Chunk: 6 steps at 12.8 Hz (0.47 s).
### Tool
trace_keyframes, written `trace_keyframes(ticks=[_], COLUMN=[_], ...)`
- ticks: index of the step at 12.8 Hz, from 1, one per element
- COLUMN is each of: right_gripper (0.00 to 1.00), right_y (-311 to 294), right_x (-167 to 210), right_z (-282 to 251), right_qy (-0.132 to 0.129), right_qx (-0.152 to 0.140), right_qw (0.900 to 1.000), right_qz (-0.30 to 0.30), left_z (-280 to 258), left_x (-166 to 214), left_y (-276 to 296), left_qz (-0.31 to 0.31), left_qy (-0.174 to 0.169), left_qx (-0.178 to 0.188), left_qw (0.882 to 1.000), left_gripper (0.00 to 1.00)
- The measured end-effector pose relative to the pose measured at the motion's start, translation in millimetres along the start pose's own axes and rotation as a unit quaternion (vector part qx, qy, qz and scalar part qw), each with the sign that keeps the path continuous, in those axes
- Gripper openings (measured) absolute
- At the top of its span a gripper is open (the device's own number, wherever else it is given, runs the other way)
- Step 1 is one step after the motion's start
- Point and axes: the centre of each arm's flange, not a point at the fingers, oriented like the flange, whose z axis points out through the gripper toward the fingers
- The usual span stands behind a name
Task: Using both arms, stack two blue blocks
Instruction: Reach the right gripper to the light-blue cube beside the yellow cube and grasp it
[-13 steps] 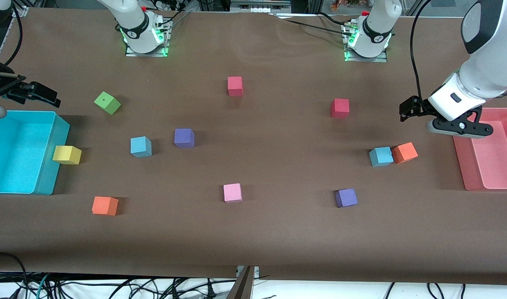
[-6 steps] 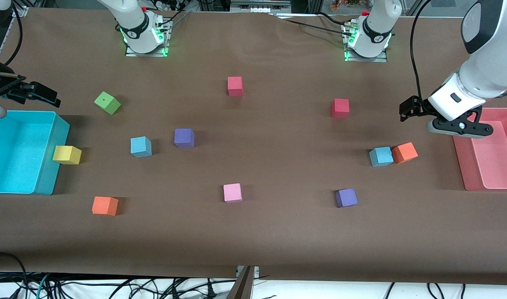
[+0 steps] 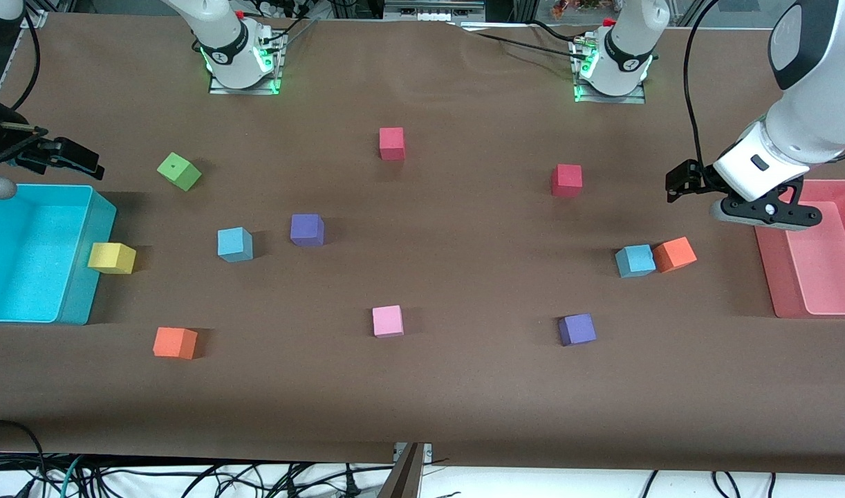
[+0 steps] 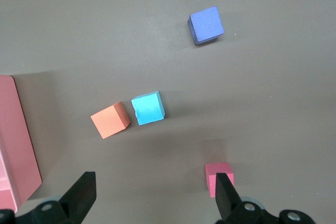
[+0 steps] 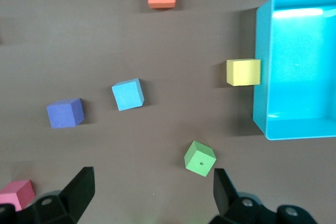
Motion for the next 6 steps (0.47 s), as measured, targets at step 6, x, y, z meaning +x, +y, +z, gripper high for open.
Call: trace_keyframes(ticks=[6], right_gripper=[1.0], right_y=[-76], right_x=[44], right_z=[103], right_qy=[-0.06], right_qx=[-0.031], right_qw=[0.996], right_qz=[-0.058], left_z=[-1], left_x=[0], left_y=[1], left_qz=[0.0], left_qy=[0.0], left_qx=[0.0], left_qw=[1.0], left_gripper=[1.0])
